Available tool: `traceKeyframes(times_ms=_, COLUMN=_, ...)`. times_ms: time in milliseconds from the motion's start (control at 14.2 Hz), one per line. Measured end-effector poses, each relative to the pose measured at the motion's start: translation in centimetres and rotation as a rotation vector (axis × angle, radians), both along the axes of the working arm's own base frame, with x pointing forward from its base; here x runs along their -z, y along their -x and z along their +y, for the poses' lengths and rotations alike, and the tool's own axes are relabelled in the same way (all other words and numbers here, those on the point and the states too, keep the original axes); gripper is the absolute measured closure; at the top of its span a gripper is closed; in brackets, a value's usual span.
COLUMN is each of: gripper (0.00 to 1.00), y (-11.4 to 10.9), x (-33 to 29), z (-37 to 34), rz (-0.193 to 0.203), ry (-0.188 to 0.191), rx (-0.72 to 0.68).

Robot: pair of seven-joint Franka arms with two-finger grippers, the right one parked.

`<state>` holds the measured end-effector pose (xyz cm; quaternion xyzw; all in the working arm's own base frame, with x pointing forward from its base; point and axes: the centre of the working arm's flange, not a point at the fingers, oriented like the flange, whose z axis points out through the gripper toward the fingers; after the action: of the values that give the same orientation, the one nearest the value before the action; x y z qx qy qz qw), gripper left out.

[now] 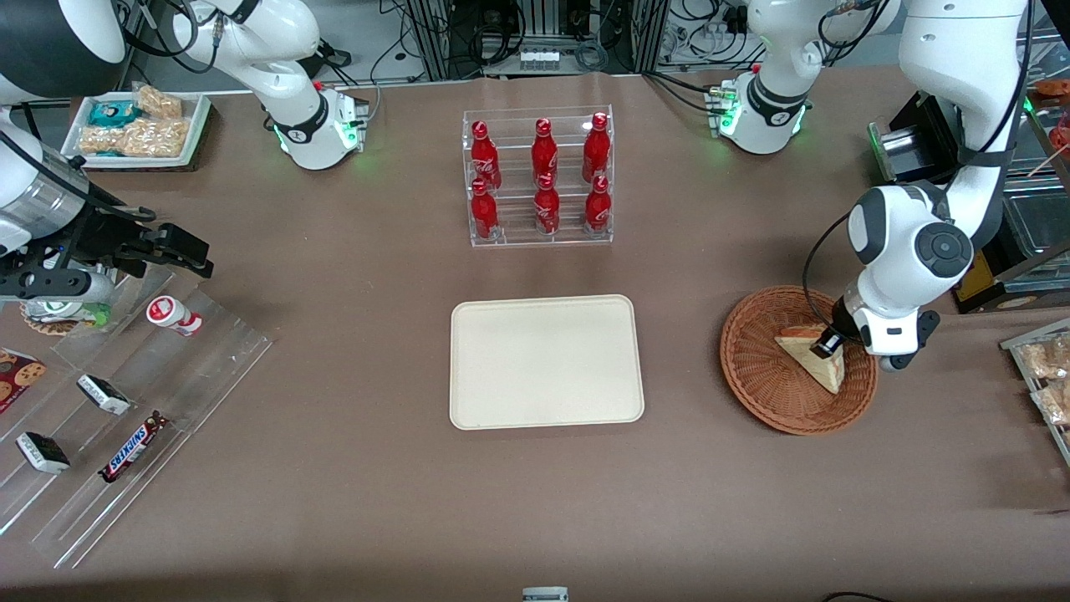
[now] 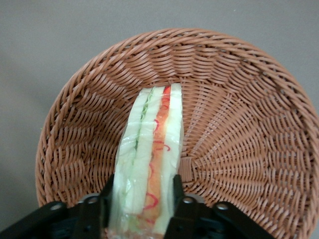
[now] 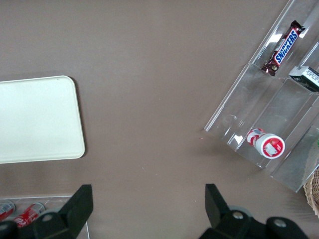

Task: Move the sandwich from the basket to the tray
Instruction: 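Lift the sandwich and carry it with the left gripper to the tray, then lower the sandwich onto the cream tray and open the left gripper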

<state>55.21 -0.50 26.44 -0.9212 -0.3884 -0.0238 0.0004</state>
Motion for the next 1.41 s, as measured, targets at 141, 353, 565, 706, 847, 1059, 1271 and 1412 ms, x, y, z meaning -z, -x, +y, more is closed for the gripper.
traceKeyframes(times_ms=141, gripper=0.70, y=-0.9, x=-1.3, z=-0.5, rz=-0.001, ry=0.003, rx=-0.013)
traceKeyframes(times_ms=353, gripper=0.75, y=-2.9, x=-5.3, z=-4.8, rz=0.042, ry=0.014, rx=0.012)
traceKeyframes(times_ms=565, gripper=0.84, y=-3.3, x=-8.8, z=-13.7, rz=0.033, ry=0.024, rx=0.122)
traceKeyframes(times_ms=706, gripper=0.85, y=-2.4, x=-9.2, z=-20.4, rz=0.019, ry=0.031, rx=0.209)
traceKeyframes(times_ms=847, gripper=0.85, y=-1.3, x=-8.6, z=-27.0, rz=0.018, ry=0.038, rx=0.281)
traceKeyframes(times_ms=1059, gripper=0.85, y=-0.4, x=-7.1, z=-35.3, rz=0.005, ry=0.037, rx=0.405)
traceKeyframes(times_ms=1271, gripper=0.86, y=0.3, x=-5.0, z=-41.9, rz=-0.025, ry=0.000, rx=0.525)
traceKeyframes(times_ms=1412, gripper=0.86, y=0.8, x=-3.1, z=-45.4, rz=-0.042, ry=-0.018, rx=0.596)
